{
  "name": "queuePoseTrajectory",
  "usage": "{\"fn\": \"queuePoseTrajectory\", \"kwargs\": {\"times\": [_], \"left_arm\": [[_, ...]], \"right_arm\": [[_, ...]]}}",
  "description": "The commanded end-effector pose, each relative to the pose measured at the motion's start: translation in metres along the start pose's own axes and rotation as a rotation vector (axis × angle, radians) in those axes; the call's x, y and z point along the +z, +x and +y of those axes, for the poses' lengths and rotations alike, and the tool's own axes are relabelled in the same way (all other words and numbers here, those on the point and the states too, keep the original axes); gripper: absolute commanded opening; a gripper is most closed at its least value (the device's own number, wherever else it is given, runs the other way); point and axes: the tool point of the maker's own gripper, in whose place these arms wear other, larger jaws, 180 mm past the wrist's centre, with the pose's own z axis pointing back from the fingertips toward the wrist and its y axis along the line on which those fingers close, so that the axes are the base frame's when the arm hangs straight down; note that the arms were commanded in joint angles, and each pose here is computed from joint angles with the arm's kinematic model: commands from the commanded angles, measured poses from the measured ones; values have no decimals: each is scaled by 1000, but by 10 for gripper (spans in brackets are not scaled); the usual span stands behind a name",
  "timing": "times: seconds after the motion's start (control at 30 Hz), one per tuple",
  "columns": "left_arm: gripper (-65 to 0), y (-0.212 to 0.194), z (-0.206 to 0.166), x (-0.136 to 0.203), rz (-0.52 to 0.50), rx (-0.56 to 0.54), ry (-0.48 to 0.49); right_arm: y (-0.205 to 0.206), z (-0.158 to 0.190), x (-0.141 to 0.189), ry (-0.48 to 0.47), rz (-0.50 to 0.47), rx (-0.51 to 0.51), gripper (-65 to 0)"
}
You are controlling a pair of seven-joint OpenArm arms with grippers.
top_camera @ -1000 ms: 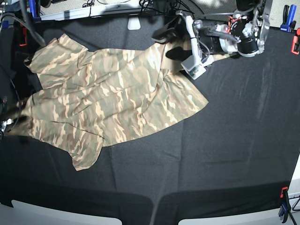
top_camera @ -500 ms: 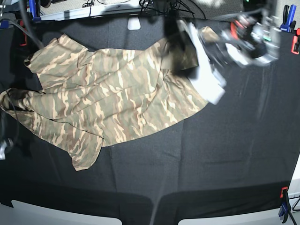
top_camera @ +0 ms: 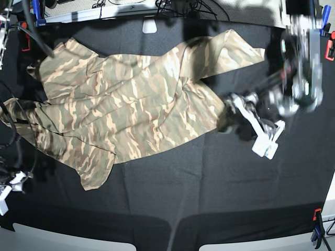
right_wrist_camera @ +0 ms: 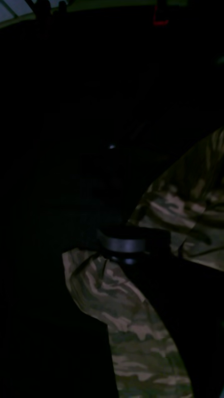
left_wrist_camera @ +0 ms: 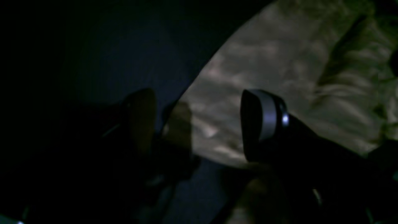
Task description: Layout the t-shirt on the table in an organized manner, then fold the t-shirt properly
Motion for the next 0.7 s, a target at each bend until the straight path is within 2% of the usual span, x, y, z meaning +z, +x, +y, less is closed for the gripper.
{"fn": "queuePoseTrajectory", "kwargs": {"times": [0.0,0.17,0.27,0.43,0.67], "left_arm": [[-251,18,3,-4,-50,18,-21],[-251,0,47,-30,48,105,43],[-251,-17,55,-35,99,141,52],[-251,-30,37,-35,135,113,-40],[-251,-55,3,-46,251,70,-131]], "right_arm": [[23,-9,10,-20,-67,7,-355],[23,-5,7,-11,-67,4,-355],[23,-5,7,-12,-67,4,-355],[23,-5,7,-12,-67,4,-355],[23,-5,7,-11,-67,4,-355]]}}
